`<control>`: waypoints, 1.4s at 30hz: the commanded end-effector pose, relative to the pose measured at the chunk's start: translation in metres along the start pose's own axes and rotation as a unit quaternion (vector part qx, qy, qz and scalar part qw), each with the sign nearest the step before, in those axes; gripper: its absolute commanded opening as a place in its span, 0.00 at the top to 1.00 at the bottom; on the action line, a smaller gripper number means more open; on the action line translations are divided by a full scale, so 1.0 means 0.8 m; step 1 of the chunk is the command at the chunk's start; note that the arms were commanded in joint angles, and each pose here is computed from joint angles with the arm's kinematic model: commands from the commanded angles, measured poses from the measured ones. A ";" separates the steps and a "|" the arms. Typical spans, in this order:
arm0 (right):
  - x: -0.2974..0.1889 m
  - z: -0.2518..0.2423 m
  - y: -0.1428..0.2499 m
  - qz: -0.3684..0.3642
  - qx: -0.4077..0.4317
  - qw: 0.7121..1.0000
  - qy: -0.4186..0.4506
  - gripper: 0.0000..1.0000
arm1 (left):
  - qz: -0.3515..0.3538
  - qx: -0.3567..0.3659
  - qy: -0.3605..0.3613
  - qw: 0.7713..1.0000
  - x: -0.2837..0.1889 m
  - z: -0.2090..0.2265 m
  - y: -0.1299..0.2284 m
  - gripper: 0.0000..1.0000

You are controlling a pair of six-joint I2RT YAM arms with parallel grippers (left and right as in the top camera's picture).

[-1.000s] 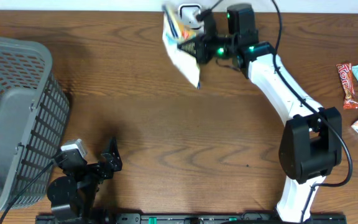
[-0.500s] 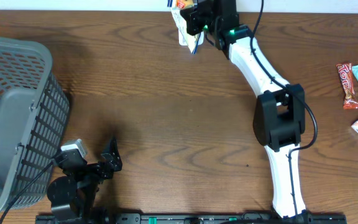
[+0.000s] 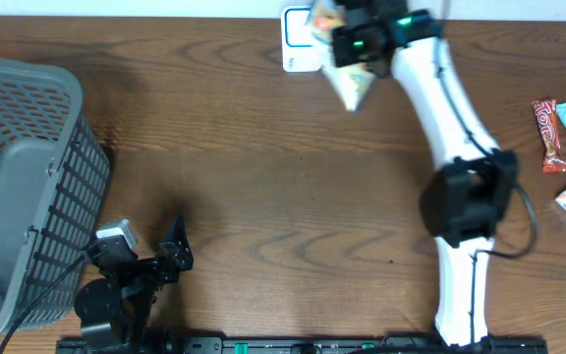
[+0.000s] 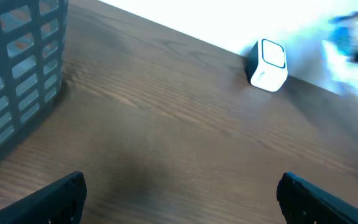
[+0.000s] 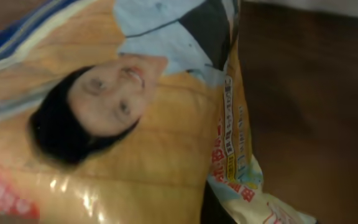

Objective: Scan the item barcode
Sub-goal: 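Move the snack bag to the table's right edge and release it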

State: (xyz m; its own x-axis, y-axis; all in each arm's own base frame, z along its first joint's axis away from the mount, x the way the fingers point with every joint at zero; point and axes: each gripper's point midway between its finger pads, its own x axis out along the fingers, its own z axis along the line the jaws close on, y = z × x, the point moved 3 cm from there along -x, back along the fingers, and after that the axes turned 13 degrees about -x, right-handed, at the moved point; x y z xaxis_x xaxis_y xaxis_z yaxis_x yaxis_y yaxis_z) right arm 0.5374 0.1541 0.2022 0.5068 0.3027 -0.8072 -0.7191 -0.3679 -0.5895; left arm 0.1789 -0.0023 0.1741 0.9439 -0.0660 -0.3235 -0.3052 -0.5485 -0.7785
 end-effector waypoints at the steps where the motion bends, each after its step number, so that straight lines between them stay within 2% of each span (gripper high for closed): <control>1: -0.141 -0.120 0.007 -0.002 0.037 0.976 0.215 0.99 | 0.001 -0.002 0.005 1.000 0.000 -0.001 0.001 0.02; 4: -0.168 -0.190 0.054 0.053 0.078 0.952 0.292 0.99 | 0.001 -0.002 0.005 1.000 0.000 -0.001 0.001 0.02; 10: -0.162 -0.295 0.144 0.095 0.174 0.922 0.332 0.99 | 0.001 -0.002 0.005 1.000 0.000 -0.001 0.001 0.02; 13: -0.151 -0.331 0.186 0.108 0.201 0.909 0.348 0.99 | 0.001 -0.003 0.005 1.000 0.000 -0.001 0.001 0.02; 17: -0.144 -0.380 0.268 0.137 0.244 0.882 0.379 0.99 | 0.001 -0.002 0.005 1.000 0.000 -0.001 0.001 0.02; 22: -0.177 -0.422 0.328 0.156 0.291 0.839 0.433 0.99 | 0.001 -0.002 0.005 1.000 0.000 -0.001 0.001 0.02; 23: -0.189 -0.429 0.334 0.155 0.299 0.833 0.439 0.89 | 0.001 -0.002 0.005 1.000 0.000 -0.001 0.001 0.02; 25: -0.199 -0.431 0.335 0.154 0.303 0.830 0.441 0.72 | 0.001 -0.002 0.005 1.000 0.000 -0.001 0.001 0.02; 26: -0.205 -0.432 0.331 0.148 0.307 0.829 0.444 0.45 | 0.001 -0.002 0.005 1.000 0.000 -0.001 0.001 0.02; 27: -0.219 -0.426 0.312 0.113 0.324 0.829 0.442 0.01 | 0.001 -0.003 0.005 1.000 0.000 -0.001 0.001 0.02; 31: -0.244 -0.392 0.248 0.033 0.308 0.863 0.399 0.01 | 0.001 -0.002 0.005 1.000 0.000 -0.001 0.001 0.03; 34: -0.271 -0.358 0.200 -0.035 0.312 0.873 0.373 0.01 | 0.001 -0.002 0.005 1.000 0.000 -0.001 0.001 0.02; 42: -0.344 -0.219 0.076 -0.191 0.241 0.915 0.261 0.01 | 0.001 -0.002 0.005 1.000 0.000 -0.001 0.001 0.02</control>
State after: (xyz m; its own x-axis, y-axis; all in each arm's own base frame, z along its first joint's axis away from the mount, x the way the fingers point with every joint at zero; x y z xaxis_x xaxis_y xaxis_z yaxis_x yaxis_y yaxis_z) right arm 0.4432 -0.1530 0.3442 0.7316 -0.3321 -0.5954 -0.5802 0.1554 -0.7995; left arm 0.1789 -0.0023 0.1741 0.9439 -0.0660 -0.3235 -0.3052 -0.5485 -0.7785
